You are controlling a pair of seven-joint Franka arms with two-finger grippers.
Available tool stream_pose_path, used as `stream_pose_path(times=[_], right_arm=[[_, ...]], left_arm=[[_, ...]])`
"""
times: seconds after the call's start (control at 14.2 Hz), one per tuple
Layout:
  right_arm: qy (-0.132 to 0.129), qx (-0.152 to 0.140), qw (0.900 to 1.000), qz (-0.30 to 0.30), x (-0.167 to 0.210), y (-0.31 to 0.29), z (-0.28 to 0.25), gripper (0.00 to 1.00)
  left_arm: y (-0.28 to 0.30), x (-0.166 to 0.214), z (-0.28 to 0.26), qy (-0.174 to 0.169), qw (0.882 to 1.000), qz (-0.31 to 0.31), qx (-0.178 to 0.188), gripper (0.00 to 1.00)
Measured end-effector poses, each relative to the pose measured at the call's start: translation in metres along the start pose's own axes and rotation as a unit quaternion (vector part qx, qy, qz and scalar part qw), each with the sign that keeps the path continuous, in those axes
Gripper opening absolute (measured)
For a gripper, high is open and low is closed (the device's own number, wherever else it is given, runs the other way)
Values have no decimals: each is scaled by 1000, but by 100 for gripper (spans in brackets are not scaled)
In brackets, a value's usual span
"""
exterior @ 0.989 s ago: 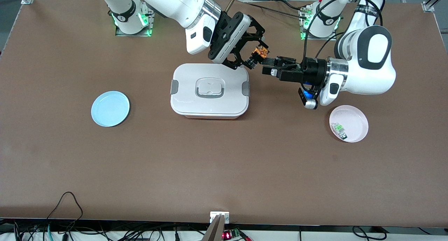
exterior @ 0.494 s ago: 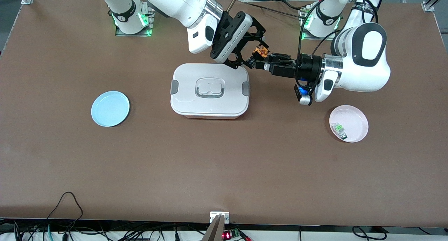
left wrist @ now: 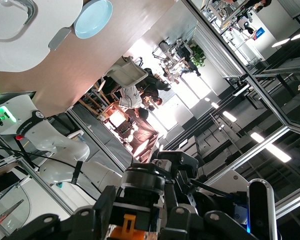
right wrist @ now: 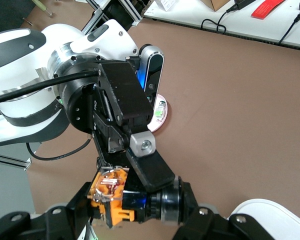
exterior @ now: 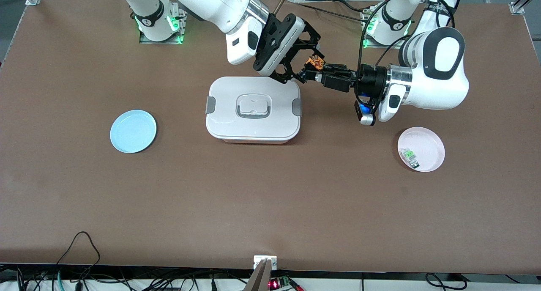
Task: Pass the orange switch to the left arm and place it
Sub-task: 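Grasp the orange switch with the left gripper beside the right gripper, then open the right gripper and pull the switch away with the left gripper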
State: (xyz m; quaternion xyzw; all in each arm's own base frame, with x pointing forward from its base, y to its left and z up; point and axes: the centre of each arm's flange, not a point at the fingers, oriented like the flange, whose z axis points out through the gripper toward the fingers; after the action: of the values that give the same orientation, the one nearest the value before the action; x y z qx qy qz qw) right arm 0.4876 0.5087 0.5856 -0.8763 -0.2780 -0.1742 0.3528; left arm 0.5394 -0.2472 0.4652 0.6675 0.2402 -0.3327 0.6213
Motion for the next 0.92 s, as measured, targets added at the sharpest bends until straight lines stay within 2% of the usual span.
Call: stream_pose_path(times=[0.14, 0.92], right_arm=[[0, 1, 1000, 6, 0, -2, 0, 73], [5, 4, 1000, 4, 0, -6, 0, 73]], left_arm=[[1, -2, -1, 2, 1000, 7, -1, 40], [5, -11, -5, 12, 1000, 20, 8, 40]])
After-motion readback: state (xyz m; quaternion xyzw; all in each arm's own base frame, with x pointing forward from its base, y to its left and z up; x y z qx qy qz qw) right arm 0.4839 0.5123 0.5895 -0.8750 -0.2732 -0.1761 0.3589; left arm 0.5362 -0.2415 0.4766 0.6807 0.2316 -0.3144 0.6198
